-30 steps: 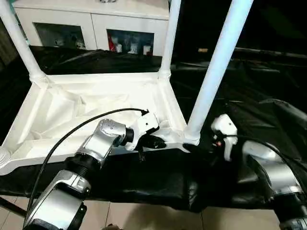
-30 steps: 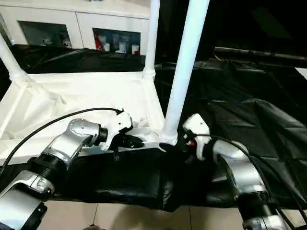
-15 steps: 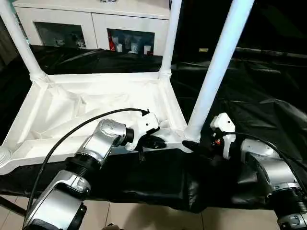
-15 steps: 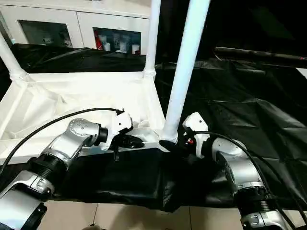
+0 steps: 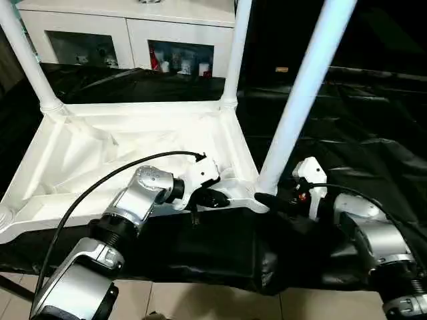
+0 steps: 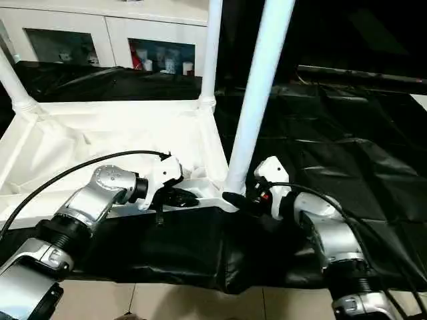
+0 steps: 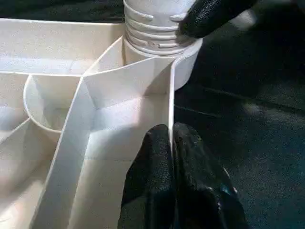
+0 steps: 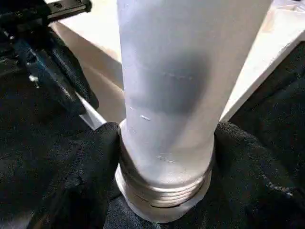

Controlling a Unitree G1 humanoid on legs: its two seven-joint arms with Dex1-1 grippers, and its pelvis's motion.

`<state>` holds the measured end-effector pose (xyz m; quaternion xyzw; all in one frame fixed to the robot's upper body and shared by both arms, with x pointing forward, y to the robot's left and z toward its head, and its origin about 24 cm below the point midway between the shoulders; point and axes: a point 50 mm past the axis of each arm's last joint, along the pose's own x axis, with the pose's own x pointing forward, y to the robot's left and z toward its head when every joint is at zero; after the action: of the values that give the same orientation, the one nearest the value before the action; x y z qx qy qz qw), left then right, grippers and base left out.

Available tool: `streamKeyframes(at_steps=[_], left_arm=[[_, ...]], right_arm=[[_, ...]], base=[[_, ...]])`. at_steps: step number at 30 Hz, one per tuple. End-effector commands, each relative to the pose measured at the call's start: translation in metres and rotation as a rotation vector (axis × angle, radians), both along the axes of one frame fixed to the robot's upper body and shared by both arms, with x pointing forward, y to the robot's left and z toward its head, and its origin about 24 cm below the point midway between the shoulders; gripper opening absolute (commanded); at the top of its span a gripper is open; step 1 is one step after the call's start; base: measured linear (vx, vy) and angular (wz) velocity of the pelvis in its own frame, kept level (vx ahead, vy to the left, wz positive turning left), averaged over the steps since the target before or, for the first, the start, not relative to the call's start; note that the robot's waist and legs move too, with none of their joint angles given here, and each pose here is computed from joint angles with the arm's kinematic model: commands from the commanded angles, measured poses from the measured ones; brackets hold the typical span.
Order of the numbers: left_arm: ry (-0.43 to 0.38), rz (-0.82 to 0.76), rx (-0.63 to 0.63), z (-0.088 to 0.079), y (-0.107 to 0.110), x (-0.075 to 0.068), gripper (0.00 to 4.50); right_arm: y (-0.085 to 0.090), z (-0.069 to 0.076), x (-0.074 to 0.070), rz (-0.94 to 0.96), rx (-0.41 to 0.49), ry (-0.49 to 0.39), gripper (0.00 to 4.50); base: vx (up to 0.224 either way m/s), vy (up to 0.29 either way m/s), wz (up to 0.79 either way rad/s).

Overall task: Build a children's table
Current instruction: Rotate leg to tighten

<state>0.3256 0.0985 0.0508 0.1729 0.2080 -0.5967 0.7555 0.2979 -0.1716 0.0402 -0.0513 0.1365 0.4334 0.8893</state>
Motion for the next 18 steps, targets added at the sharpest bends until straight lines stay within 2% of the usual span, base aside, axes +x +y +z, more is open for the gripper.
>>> streamKeyframes(at_steps=[1,4,5,7,9,11,13,15,18], left_arm=[[0.019,0.059,0.009,-0.010,-0.004,0.000,0.00],[-0.006,0.146,0.010,-0.011,-0.019,0.007,0.00],[-0.006,0.146,0.010,-0.011,-0.019,0.007,0.00],[-0.030,0.216,0.001,-0.009,-0.032,0.014,0.00],[-0.051,0.256,-0.004,-0.006,-0.039,0.017,0.00],[-0.112,0.274,-0.002,-0.001,-0.051,0.022,0.00],[-0.123,0.262,-0.005,0.000,-0.053,0.022,0.00],[-0.130,0.242,-0.009,0.001,-0.056,0.021,0.00],[-0.137,0.209,-0.016,0.000,-0.057,0.020,0.00]], right_arm=[[0.002,-0.018,0.001,-0.128,-0.021,0.057,2.72],[0.013,-0.033,0.005,-0.318,-0.007,0.093,2.72],[0.013,-0.033,0.005,-0.318,-0.007,0.093,2.72],[0.026,-0.037,0.010,-0.439,0.024,0.121,2.72],[0.034,-0.038,0.012,-0.484,0.037,0.133,2.72],[0.056,-0.034,0.018,-0.488,0.036,0.111,2.72],[0.062,-0.032,0.020,-0.476,0.041,0.100,2.72],[0.068,-0.028,0.022,-0.459,0.068,0.080,3.42],[0.071,-0.021,0.025,-0.443,0.088,0.047,3.62]], base=[[0.000,0.000,0.00],[0.000,0.000,0.00],[0.000,0.000,0.00],[0.000,0.000,0.00],[0.000,0.000,0.00],[0.000,0.000,0.00],[0.000,0.000,0.00],[0.000,0.000,0.00],[0.000,0.000,0.00]])
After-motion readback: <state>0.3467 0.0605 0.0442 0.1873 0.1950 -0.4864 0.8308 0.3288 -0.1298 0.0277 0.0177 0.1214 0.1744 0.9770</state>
